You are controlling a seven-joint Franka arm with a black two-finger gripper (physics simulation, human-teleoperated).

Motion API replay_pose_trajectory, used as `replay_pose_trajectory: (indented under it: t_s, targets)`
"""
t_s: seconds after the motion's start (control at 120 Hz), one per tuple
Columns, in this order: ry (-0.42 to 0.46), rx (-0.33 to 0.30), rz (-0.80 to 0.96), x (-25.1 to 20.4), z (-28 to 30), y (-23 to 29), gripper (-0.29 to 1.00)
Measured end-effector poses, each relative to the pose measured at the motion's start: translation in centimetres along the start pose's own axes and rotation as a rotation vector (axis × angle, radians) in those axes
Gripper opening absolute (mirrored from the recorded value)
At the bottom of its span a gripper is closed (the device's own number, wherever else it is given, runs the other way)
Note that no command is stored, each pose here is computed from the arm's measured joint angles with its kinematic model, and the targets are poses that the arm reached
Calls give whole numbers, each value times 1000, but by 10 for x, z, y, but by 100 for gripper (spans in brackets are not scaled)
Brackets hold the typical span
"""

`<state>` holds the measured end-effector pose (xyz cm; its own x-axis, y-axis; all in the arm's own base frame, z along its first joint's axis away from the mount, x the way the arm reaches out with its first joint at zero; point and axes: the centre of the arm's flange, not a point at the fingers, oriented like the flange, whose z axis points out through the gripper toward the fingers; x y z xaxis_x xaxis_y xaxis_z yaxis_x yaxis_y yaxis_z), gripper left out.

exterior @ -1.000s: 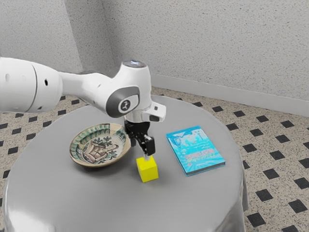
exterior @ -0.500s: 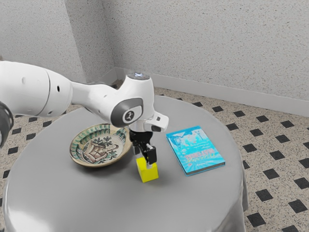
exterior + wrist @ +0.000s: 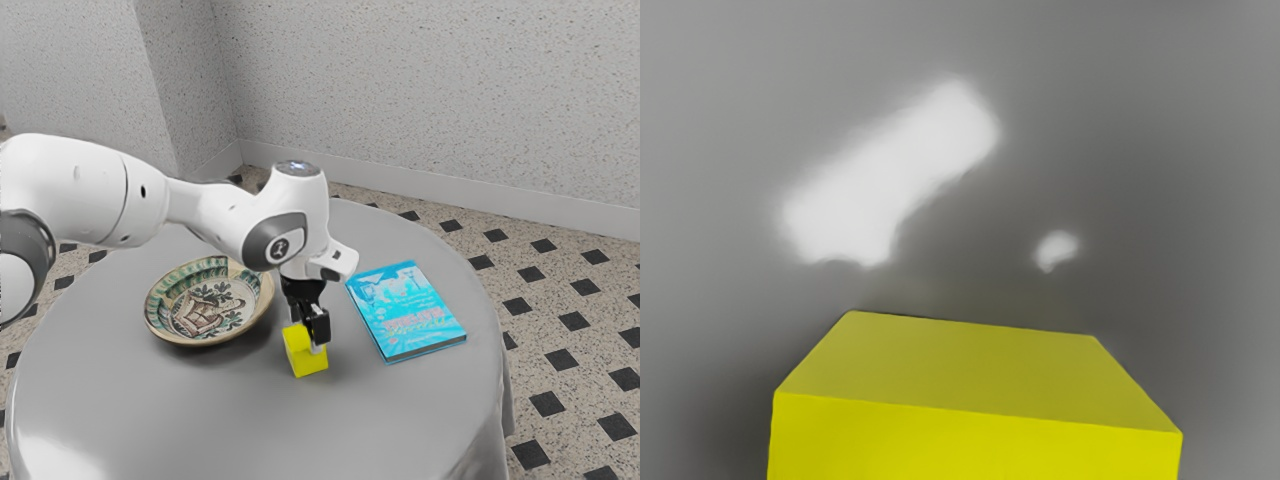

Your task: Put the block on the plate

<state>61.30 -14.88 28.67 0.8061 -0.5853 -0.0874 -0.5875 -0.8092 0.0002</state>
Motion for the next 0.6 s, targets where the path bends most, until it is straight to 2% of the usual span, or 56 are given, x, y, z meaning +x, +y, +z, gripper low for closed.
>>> replay_pose_trajectory:
  t_s: [0.167,0.6]
  targets:
    - [-10,-6,18,1,9,3,69]
    - [-12,-9,26,1,14,4,44]
